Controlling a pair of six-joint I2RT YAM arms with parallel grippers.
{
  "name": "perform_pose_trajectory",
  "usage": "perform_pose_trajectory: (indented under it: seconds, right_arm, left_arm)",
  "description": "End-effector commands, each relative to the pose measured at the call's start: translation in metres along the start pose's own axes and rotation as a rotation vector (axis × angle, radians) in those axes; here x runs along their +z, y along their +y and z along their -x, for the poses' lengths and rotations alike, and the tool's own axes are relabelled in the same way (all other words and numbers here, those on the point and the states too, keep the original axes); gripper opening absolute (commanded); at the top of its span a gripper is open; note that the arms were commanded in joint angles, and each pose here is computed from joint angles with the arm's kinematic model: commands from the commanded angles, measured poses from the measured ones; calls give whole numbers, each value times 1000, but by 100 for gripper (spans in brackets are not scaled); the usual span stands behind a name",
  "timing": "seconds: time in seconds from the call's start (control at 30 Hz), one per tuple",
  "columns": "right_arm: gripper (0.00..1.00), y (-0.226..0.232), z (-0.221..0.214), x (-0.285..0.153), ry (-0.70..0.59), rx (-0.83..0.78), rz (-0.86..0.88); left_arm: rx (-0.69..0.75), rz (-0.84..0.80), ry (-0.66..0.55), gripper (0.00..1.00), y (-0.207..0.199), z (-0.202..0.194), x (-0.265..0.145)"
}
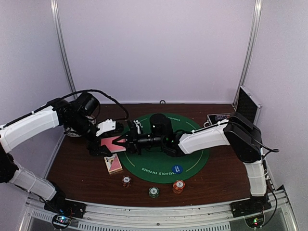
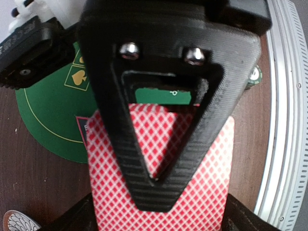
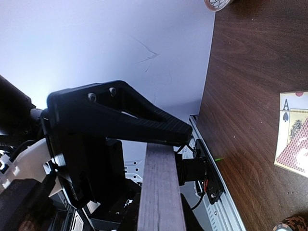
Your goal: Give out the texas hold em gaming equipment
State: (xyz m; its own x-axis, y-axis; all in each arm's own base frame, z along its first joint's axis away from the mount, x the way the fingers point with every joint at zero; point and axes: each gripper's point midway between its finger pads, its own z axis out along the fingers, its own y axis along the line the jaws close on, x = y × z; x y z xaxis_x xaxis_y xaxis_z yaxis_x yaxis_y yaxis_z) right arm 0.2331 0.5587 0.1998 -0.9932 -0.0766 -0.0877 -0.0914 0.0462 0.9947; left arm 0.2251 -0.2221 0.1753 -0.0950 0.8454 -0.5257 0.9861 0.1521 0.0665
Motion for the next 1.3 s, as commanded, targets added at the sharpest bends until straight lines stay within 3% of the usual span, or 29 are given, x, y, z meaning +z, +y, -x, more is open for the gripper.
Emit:
perform_pose_trajectory:
  seconds: [0.0, 0.1, 0.3, 0.63, 0.77, 0.93, 1.03, 1.13, 1.27]
  right_arm:
    - [0, 42, 4, 4, -15, -76, 84]
    - [0, 43, 2, 6, -11, -79, 86]
    - [0, 35, 1, 7, -5, -67, 62]
    - [2, 19, 1, 9, -3, -58, 18]
    - [9, 18, 1, 9, -5, -56, 15]
    - [34, 15, 3, 10, -13, -51, 9]
    - [42, 15, 4, 11, -17, -49, 11]
    - [41, 16, 5, 12, -17, -49, 13]
    - [23, 18, 6, 12, -17, -53, 10]
  left_arm:
    - [41, -11, 0, 89, -6, -2, 3]
    - [38, 0, 12, 88, -5, -6, 6]
    - [38, 50, -12, 75, 5, 3, 2]
    - [72, 87, -31, 65, 13, 10, -3]
    - [74, 81, -31, 53, 12, 9, -2]
    - [76, 75, -29, 35, 10, 9, -1]
    - [75, 80, -22, 31, 10, 7, -1]
    - [78, 85, -13, 31, 11, 6, 0]
    - [82, 97, -2, 34, 12, 4, 2]
